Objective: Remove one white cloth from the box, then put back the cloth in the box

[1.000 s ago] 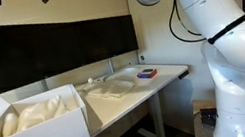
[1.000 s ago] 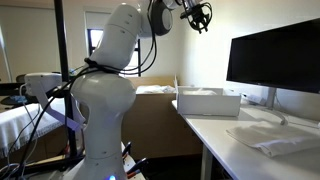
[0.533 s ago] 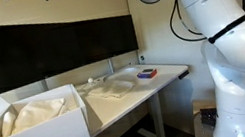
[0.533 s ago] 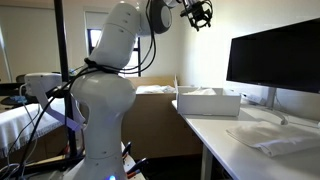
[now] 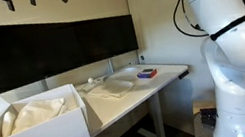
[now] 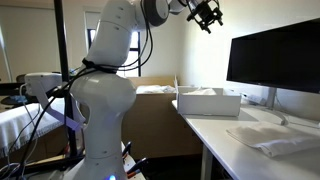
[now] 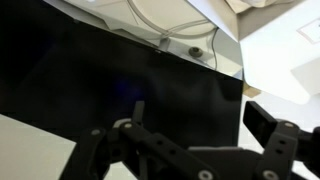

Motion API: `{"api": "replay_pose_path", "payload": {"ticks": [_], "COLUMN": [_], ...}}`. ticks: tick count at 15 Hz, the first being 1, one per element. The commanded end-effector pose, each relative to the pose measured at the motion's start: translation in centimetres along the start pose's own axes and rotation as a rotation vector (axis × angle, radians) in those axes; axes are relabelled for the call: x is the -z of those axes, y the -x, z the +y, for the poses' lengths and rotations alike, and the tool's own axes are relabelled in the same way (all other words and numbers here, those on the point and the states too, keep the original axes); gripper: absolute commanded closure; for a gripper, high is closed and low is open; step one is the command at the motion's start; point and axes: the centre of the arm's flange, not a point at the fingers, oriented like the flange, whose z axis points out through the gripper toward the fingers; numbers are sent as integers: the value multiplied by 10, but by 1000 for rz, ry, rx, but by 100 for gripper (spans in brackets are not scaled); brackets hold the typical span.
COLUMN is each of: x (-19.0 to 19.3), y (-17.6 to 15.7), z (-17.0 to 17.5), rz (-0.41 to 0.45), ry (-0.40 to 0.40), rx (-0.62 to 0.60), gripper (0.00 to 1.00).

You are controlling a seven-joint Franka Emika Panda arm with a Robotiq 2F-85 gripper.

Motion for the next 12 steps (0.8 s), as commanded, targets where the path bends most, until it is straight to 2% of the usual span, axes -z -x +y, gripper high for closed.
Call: {"api": "replay_pose_path", "payload": {"ticks": [1, 4, 9, 12], "x": [-12, -25, -48, -67], "y": [70, 90, 134, 170], "z": [45, 79, 139, 174], "rz": [-96, -181, -317, -396], "ry": [123, 172, 185, 167], "rx": [-95, -161, -202, -233], "gripper": [0, 0, 0, 0]}}
